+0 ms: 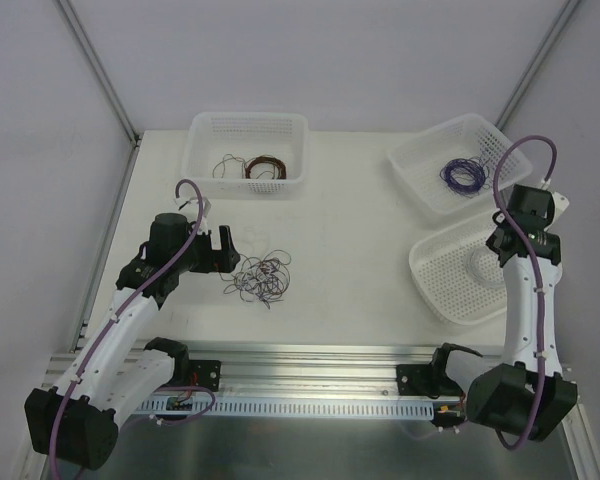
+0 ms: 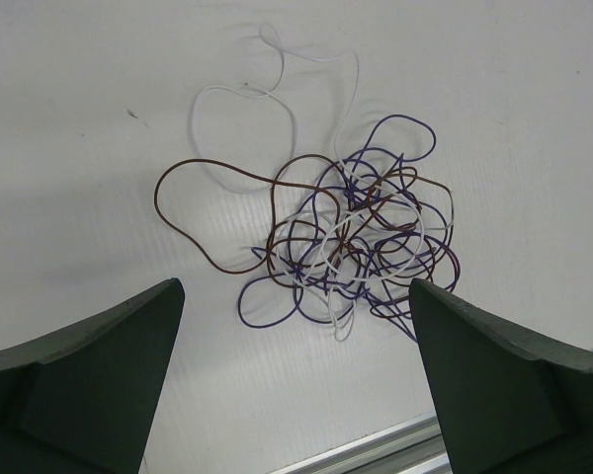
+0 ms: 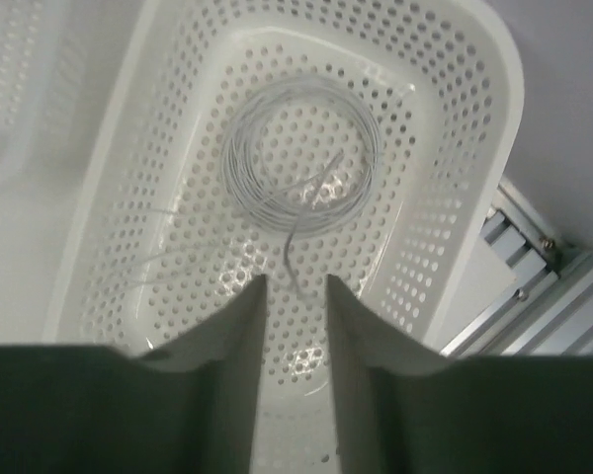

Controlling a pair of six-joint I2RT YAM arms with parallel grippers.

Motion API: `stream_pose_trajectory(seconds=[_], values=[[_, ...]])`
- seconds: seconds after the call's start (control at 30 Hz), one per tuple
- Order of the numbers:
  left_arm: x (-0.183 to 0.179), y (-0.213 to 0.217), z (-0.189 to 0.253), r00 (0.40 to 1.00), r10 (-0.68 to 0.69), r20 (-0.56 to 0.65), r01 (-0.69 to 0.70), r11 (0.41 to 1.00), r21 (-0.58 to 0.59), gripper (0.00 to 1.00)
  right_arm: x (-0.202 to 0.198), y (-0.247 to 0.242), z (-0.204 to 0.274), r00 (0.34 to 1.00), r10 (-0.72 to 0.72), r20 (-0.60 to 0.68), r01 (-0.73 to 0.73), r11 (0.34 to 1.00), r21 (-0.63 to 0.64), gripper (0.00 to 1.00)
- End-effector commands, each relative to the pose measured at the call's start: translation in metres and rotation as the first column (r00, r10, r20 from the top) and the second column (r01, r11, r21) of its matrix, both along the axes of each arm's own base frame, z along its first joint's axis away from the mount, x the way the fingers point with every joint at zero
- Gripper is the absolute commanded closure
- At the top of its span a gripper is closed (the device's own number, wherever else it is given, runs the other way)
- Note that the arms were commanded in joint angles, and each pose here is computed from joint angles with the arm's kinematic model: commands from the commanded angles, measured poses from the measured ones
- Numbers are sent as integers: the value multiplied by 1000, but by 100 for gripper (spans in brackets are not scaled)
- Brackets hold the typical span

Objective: Untangle the cables

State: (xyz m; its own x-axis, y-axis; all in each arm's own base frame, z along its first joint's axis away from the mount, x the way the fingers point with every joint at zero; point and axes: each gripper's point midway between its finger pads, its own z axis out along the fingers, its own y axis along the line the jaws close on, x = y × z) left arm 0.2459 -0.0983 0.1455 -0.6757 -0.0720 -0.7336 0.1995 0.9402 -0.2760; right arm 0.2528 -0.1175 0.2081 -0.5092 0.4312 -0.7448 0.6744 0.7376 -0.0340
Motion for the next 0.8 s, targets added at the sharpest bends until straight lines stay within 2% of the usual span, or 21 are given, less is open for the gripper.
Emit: stream_pose_trajectory(seconds=[0.0, 0.07, 0.1, 0.2, 0.3, 0.4, 0.5, 0.57, 0.73, 0.77], values=[[2, -1, 0, 1000, -6, 14, 6, 1000, -4, 1, -3, 12, -21, 1000, -29, 6, 28, 991, 132, 61], [3, -1, 0, 1000, -8, 13, 8, 1000, -3, 1, 1, 14, -22, 1000, -11, 9, 10, 990, 143, 49], [3, -1, 0, 1000, -5, 12, 6, 1000, -2, 1, 1, 14, -23, 1000, -5, -1, 5, 990, 144, 40], [3, -1, 0, 1000, -8, 10, 8, 1000, -3, 1, 7, 25, -15, 999, 48, 18, -50, 981, 188, 27], [3, -2, 0, 1000, -11, 11, 11, 1000, -5, 1, 15, 39, 1, 986, 137, 92, -152, 970, 192, 19], [2, -3, -1, 1000, -12, 6, 12, 1000, -7, 1, 23, 69, 17, 946, 289, 147, -314, 930, 190, 13], [2, -5, -3, 1000, -22, -5, 22, 1000, -14, 1, 28, 112, 25, 866, 453, 212, -494, 841, 220, 10], [2, -5, -4, 1000, -23, -14, 23, 1000, -16, 1, 29, 146, 36, 772, 574, 275, -629, 753, 193, 10], [3, -6, -10, 999, -10, -43, 9, 1000, -18, 1, 29, 211, 40, 590, 719, 367, -801, 579, 152, 9], [4, -6, -10, 999, -8, -45, 7, 1000, -19, 1, 27, 231, 39, 535, 756, 378, -840, 523, 144, 9]])
